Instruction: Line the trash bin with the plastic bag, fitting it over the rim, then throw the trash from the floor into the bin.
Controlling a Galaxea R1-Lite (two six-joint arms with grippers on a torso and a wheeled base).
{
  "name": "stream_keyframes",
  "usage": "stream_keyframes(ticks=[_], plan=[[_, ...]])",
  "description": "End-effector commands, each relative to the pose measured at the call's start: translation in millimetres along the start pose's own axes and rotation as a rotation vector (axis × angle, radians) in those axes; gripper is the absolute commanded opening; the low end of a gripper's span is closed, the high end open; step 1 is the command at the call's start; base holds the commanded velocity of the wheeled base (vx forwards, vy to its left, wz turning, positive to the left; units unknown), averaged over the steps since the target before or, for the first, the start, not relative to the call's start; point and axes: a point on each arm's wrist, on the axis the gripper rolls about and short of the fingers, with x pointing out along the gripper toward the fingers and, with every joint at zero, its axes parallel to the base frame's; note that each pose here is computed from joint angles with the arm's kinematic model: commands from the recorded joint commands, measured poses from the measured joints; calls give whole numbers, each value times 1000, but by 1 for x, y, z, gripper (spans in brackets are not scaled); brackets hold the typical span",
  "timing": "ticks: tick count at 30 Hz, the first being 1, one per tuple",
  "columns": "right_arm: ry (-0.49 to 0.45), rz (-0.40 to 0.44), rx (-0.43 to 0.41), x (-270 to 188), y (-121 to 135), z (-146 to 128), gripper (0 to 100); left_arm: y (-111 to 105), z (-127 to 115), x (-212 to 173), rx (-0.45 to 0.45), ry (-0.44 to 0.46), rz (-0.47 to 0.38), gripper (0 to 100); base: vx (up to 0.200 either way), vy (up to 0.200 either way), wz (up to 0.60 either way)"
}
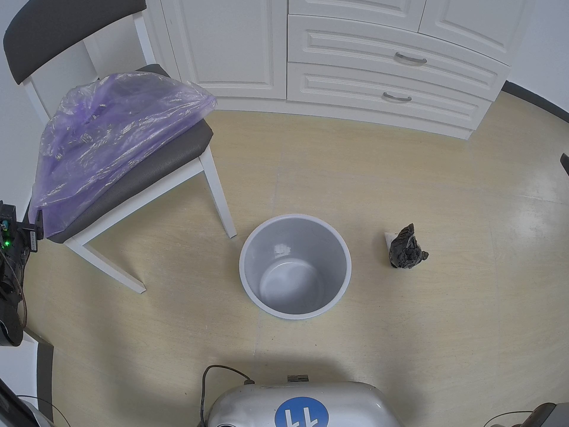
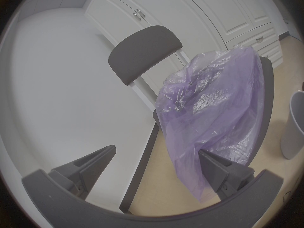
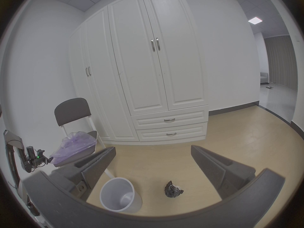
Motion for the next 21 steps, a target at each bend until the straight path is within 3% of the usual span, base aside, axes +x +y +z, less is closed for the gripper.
stream_keyframes(ticks=[1,21], plan=[[-2,0,0,0,0,0,100,4,8,-5,-3,-28,15,100,0,0,0],[1,2,0,1,0,0,100,5,10,-6,-10,-38,19,100,0,0,0]])
